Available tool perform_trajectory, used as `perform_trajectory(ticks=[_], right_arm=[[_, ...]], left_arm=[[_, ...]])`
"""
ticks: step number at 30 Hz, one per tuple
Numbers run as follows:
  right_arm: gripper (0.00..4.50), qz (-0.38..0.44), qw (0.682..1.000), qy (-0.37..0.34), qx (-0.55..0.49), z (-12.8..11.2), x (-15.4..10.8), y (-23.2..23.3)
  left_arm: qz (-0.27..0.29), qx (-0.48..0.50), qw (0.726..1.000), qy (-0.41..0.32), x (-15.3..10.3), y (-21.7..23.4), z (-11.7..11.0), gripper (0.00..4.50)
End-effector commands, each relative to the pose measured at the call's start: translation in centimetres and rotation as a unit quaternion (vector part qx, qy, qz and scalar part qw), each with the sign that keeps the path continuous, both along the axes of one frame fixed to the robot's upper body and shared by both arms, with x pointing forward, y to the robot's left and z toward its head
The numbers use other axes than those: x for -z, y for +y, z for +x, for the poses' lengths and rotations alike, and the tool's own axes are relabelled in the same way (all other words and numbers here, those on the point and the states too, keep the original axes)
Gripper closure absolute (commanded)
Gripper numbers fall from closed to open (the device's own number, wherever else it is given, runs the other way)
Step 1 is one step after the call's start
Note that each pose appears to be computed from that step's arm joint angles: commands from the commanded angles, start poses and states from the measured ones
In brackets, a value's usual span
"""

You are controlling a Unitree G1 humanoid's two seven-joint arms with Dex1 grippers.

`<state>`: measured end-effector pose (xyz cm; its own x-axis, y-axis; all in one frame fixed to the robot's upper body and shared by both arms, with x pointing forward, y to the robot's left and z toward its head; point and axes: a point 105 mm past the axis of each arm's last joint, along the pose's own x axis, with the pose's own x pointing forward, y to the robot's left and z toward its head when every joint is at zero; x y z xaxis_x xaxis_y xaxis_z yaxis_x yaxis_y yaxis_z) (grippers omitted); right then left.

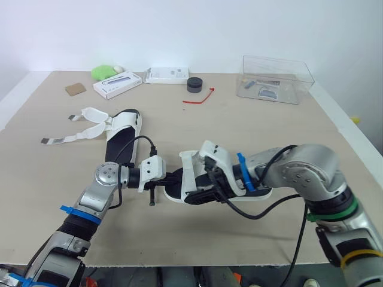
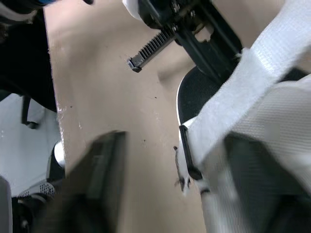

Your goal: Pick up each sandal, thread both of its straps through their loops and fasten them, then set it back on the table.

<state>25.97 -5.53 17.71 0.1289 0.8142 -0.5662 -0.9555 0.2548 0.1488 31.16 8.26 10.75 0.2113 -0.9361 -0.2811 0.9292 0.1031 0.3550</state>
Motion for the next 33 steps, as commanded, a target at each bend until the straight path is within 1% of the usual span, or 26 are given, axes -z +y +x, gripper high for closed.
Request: perform_trajectory(ticks=[1, 3, 6, 7, 8, 11, 12, 13, 15, 16, 24, 33], right_arm=[[0.06, 0.056, 0.996, -0.065, -0.039, -0.9, -4.2, -0.7], [0.06, 0.087, 0.993, -0.064, -0.051, -1.7, -5.6, -1.3], [0.06, 0.126, 0.989, -0.014, -0.07, -3.3, -6.2, -2.1], [0.06, 0.129, 0.989, 0.015, -0.074, -4.1, -5.5, -2.3], [0.06, 0.116, 0.99, 0.034, -0.078, -4.9, -4.2, -2.5], [0.06, 0.085, 0.992, 0.058, -0.079, -6.4, -1.7, -2.7], [0.06, 0.082, 0.993, 0.063, -0.054, -5.9, -0.5, -2.5], [0.06, 0.067, 0.996, 0.058, -0.014, -4.9, 1.1, -2.5], [0.06, 0.065, 0.996, 0.044, 0.046, -3.2, 2.7, -2.2], [0.06, 0.068, 0.995, 0.038, 0.059, -2.8, 2.9, -2.0], [0.06, 0.074, 0.993, 0.02, 0.084, -1.7, 3.3, -1.4], [0.06, 0.08, 0.992, 0.028, 0.098, -0.9, 3.4, -0.8]], left_arm=[[0.028, -0.009, 0.999, 0.018, 1.5, 0.8, -0.1, 4.5], [0.028, -0.01, 0.999, 0.017, 1.4, 0.9, -0.1, 4.5], [0.03, -0.009, 0.999, 0.017, 1.4, 0.9, -0.1, 4.5], [0.03, -0.009, 0.999, 0.017, 1.4, 1.0, -0.1, 4.5], [0.03, -0.008, 0.999, 0.017, 1.3, 1.0, -0.1, 4.5], [0.03, -0.007, 0.999, 0.017, 1.3, 1.0, -0.1, 4.5], [0.03, -0.007, 0.999, 0.017, 1.1, 0.9, 0.0, 4.5], [0.028, -0.006, 0.999, 0.016, 0.9, 0.9, 0.1, 4.5], [0.027, -0.005, 1.0, 0.015, 0.6, 0.9, 0.2, 4.5], [0.026, -0.006, 1.0, 0.015, 0.5, 0.9, 0.2, 4.5], [0.023, -0.011, 1.0, 0.011, 0.4, 1.0, 0.3, 4.5], [0.021, -0.024, 0.999, -0.001, 0.2, 1.1, 1.0, 4.5]])
